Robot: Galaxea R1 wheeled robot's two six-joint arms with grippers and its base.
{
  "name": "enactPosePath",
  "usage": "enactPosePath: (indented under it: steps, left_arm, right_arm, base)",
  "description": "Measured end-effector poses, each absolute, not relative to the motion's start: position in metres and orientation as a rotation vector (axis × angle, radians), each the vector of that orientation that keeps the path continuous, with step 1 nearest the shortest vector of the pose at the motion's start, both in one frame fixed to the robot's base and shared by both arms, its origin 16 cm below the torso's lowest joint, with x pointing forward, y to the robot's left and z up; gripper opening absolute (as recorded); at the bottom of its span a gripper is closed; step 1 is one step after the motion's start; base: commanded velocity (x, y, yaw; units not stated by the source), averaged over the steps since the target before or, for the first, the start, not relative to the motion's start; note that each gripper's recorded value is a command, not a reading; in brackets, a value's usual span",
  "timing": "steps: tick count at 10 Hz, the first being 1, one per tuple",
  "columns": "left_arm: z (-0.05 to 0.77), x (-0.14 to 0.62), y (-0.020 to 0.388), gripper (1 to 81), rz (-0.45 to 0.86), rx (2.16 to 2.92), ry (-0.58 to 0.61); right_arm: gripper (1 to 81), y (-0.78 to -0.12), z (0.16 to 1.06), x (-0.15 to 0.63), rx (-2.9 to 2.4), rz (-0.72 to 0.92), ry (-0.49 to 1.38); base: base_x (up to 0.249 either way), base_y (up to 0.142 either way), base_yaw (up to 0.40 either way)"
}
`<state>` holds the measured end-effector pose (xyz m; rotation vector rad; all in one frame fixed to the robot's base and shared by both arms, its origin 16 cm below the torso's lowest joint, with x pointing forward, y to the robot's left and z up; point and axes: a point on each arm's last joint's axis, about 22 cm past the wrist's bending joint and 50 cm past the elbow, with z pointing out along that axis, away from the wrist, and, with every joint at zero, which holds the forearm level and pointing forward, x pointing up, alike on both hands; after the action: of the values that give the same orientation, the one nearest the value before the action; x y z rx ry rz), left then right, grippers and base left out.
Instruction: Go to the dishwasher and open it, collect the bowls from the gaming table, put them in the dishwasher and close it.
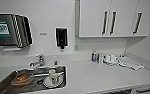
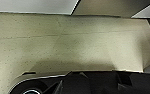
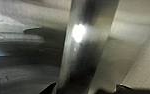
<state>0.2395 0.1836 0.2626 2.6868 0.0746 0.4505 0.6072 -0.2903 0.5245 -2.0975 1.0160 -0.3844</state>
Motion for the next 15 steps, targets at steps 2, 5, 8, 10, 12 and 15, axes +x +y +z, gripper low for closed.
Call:
enactPosePath:
  steps: [2, 5, 8, 10, 12, 15]
  left_arm:
    - [0.263, 0.239, 0.183, 81.1, 0.449, 2.687, 0.074]
    - [0.264, 0.242, 0.180, 81.1, 0.458, 2.681, 0.073]
    - [0.264, 0.242, 0.182, 81.1, 0.464, 2.682, 0.071]
    - [0.265, 0.242, 0.182, 81.1, 0.466, 2.682, 0.070]
    - [0.265, 0.242, 0.182, 81.1, 0.469, 2.681, 0.069]
    - [0.266, 0.242, 0.182, 81.1, 0.473, 2.681, 0.067]
  right_arm:
    - [81.1, -0.302, 0.509, 0.581, -2.146, -0.359, 0.998]
    - [81.1, -0.315, 0.491, 0.533, -2.199, -0.265, 0.973]
    - [81.1, -0.316, 0.484, 0.517, -2.210, -0.238, 0.975]
    - [81.1, -0.315, 0.481, 0.512, -2.217, -0.238, 0.973]
    - [81.1, -0.315, 0.475, 0.502, -2.230, -0.228, 0.968]
    - [81.1, -0.318, 0.465, 0.484, -2.256, -0.217, 0.958]
  base:
    - [0.000, 0.000, 0.000]
    - [0.000, 0.000, 0.000]
    - [0.000, 0.000, 0.000]
    - [0.000, 0.000, 0.000]
    - [0.000, 0.000, 0.000]
    - [0.000, 0.000, 0.000]
